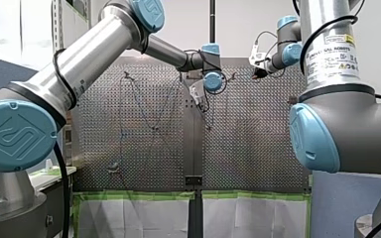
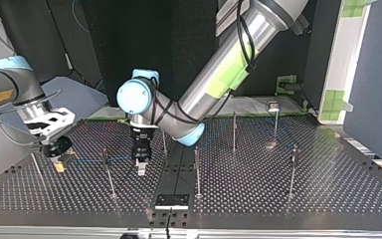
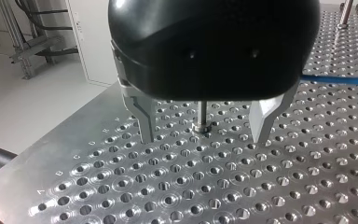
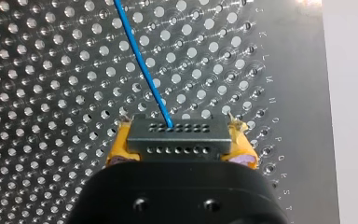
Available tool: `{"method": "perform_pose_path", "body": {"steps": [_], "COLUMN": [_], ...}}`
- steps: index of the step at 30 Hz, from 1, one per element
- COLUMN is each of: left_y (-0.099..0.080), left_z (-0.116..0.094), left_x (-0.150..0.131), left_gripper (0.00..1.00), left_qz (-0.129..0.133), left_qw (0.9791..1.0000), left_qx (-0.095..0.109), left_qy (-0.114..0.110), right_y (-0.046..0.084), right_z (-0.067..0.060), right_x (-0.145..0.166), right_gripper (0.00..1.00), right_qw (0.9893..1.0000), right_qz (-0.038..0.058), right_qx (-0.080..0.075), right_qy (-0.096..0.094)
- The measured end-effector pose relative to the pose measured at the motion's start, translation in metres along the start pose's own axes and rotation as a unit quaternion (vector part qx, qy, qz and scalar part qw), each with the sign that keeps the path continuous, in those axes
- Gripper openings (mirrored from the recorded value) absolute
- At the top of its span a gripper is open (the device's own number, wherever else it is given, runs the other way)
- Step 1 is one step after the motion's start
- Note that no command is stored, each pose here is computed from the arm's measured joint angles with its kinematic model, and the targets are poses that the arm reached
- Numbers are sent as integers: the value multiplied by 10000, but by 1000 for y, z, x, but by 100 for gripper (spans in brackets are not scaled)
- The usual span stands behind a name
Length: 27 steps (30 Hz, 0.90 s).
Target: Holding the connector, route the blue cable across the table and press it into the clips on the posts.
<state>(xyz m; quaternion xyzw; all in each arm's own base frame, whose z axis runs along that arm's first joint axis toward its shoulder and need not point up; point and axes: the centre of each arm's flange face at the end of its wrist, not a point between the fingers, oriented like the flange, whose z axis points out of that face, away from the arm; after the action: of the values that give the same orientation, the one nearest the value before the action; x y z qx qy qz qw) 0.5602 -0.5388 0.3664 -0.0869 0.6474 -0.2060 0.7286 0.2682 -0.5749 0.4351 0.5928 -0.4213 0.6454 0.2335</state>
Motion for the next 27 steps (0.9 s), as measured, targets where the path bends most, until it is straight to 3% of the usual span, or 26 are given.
{"method": "perform_pose_path", "body": {"steps": [12,20,27], "left_y": [0,12,14], "left_z": [1,0,-1], "left_x": [5,42,45], "left_gripper": [100,100,100], "left_qz": [66,331,362], "left_qw": [10000,9983,9980], "left_qx": [-33,-170,-187], "left_qy": [40,441,492], "right_y": [0,0,0], "right_z": [0,0,0], "right_x": [0,0,0], "right_gripper": [0,0,0], "right_qw": [10000,10000,10000], "right_qz": [0,3,3], "right_qx": [-1,-2,-2], "right_qy": [-2,-6,-7]}}
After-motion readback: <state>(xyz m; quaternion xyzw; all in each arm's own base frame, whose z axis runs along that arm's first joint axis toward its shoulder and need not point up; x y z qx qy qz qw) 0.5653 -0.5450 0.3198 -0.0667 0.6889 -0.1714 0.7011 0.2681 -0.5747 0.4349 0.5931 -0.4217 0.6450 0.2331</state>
